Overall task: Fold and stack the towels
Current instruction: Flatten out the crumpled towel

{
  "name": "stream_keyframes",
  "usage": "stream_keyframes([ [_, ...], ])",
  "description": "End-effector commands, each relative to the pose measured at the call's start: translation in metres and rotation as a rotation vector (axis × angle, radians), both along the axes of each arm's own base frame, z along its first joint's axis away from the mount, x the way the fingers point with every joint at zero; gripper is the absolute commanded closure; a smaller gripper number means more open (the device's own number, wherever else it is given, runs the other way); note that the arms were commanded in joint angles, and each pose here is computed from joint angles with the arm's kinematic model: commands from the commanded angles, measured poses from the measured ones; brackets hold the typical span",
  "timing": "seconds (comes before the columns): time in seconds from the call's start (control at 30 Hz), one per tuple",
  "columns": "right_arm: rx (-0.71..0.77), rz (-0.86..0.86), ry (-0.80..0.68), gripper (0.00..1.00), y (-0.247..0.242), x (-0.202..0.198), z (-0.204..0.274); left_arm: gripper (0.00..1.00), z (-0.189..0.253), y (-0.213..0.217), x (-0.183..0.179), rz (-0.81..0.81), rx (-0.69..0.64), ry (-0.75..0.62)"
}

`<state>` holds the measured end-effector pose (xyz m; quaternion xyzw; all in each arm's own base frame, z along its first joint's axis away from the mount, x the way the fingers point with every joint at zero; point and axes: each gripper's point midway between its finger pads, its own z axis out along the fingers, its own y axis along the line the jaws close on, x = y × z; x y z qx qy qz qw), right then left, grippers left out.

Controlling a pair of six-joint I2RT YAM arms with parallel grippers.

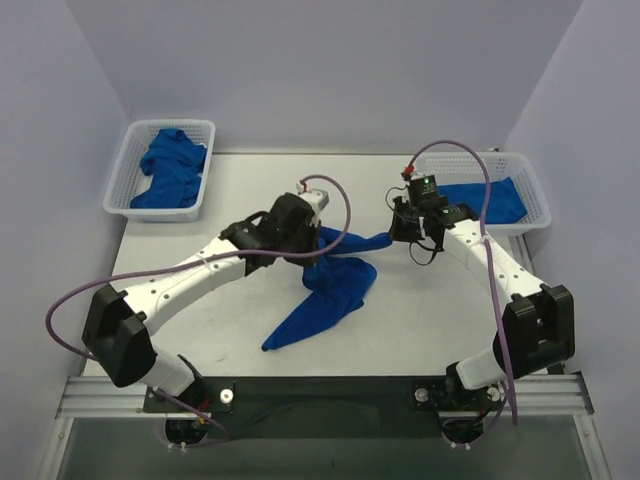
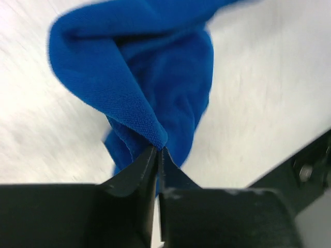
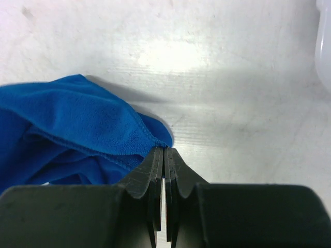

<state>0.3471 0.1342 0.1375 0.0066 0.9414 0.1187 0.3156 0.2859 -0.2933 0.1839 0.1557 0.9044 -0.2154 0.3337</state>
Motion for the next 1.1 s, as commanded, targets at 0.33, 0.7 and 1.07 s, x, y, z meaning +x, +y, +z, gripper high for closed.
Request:
stream_keyframes([
  [0.33, -0.087, 0.012, 0.225, 1.0, -0.02, -0.055, -0.081, 0.34, -0.026, -0.024, -0.086, -0.26, 0.054, 0.108],
  [0.7, -0.019, -0.235, 0.407, 1.0, -0.065, -0.096, -0.122, 0.22, -0.031, 0.023, 0.016, 0.119, -0.22, 0.172],
  [1.07, -0.016, -0.191, 0.428, 1.0, -0.058, -0.096, -0.129, 0.29, -0.061, -0.042, 0.02, -0.011, -0.293, 0.277],
])
